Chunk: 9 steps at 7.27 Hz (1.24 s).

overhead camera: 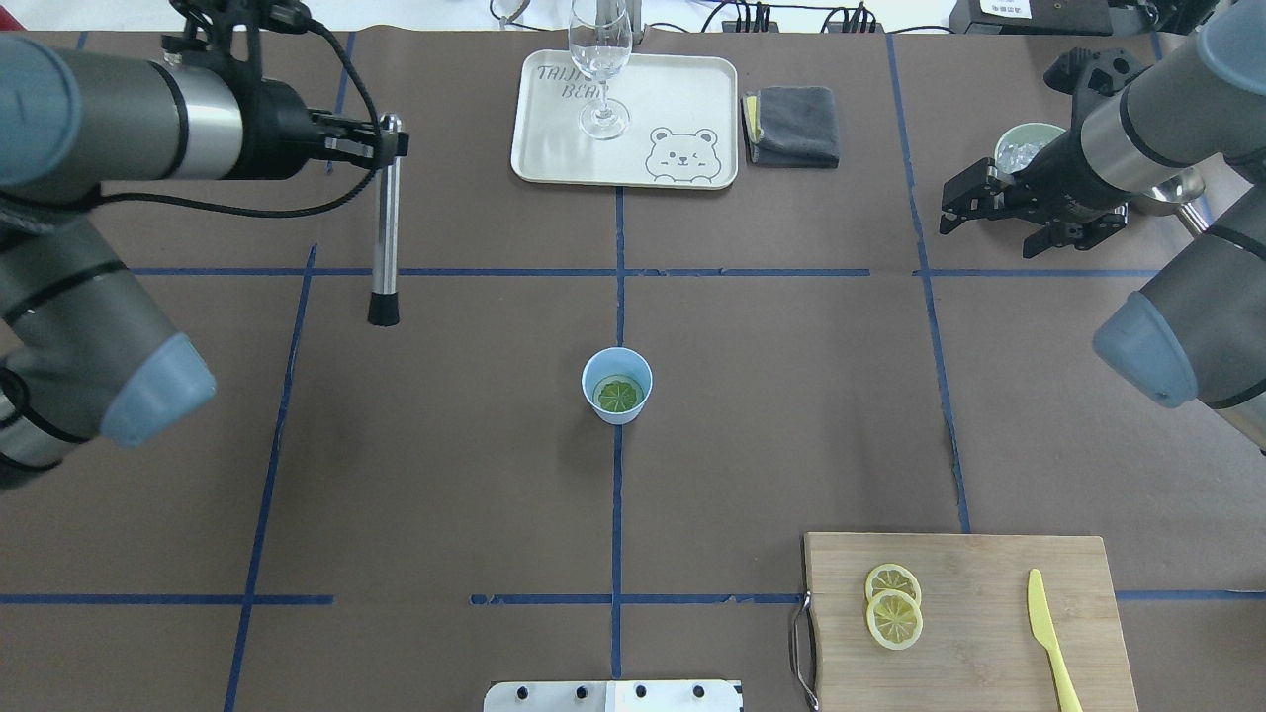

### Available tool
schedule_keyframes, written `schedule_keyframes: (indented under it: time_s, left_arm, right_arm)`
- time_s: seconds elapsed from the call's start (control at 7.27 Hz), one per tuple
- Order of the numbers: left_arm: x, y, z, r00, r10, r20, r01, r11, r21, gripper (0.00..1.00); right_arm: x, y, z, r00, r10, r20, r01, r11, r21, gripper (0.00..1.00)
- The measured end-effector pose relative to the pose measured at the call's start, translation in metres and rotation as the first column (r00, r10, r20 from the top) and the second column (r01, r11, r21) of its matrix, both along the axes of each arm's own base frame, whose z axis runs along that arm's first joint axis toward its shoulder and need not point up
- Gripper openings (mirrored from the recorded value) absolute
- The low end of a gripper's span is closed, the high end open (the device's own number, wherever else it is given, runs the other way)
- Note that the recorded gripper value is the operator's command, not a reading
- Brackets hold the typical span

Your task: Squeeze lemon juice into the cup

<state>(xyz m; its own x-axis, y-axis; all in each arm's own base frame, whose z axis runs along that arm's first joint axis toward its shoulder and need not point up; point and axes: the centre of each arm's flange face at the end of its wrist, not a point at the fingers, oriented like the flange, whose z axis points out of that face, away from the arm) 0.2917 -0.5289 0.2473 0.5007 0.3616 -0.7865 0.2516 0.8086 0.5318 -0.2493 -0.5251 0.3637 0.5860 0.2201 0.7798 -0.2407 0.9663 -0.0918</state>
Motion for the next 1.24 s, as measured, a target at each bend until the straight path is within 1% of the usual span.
schedule_keyframes:
  time_s: [0.14, 0.28, 0.41, 0.55, 0.69, 0.83, 0.96, 1.24]
  left_arm:
    - [-0.026, -0.015, 0.027, 0.998, 0.043, 0.048, -0.031, 0.976, -0.217, 0.0]
    - [-0.04, -0.023, 0.057, 0.991, 0.061, 0.119, -0.008, 0.914, -0.406, 0.0]
    - [-0.047, -0.022, 0.099, 0.98, 0.085, 0.179, 0.023, 0.847, -0.53, 0.0]
    - [-0.054, -0.01, 0.152, 0.967, 0.121, 0.223, 0.034, 0.81, -0.586, 0.0]
    - [-0.06, 0.001, 0.201, 0.952, 0.167, 0.256, 0.017, 0.807, -0.59, 0.0]
    - [-0.061, 0.005, 0.24, 0.936, 0.213, 0.281, -0.006, 0.807, -0.59, 0.0]
    - [-0.058, 0.004, 0.259, 0.926, 0.236, 0.294, -0.016, 0.803, -0.596, 0.0]
    - [-0.048, 0.002, 0.278, 0.915, 0.264, 0.305, -0.024, 0.791, -0.612, 0.0]
  right_arm:
    - [0.0, 0.0, 0.002, 1.0, -0.001, -0.002, 0.001, 1.0, -0.001, 1.0]
    - [0.001, 0.0, 0.003, 1.0, -0.002, -0.003, 0.002, 1.0, -0.001, 1.0]
    - [0.003, -0.001, 0.003, 1.0, 0.001, -0.003, -0.001, 1.0, -0.001, 1.0]
    - [0.009, -0.002, 0.006, 1.0, 0.005, -0.003, -0.005, 1.0, -0.004, 1.0]
    - [0.015, -0.003, 0.012, 1.0, 0.004, -0.008, -0.004, 1.0, -0.007, 1.0]
    - [0.02, -0.002, 0.017, 1.0, -0.001, -0.013, 0.001, 1.0, -0.005, 1.0]
    - [0.022, -0.001, 0.021, 1.0, -0.003, -0.016, 0.003, 1.0, -0.006, 1.0]
    - [0.023, -0.001, 0.022, 1.0, -0.004, -0.017, 0.004, 1.0, -0.007, 1.0]
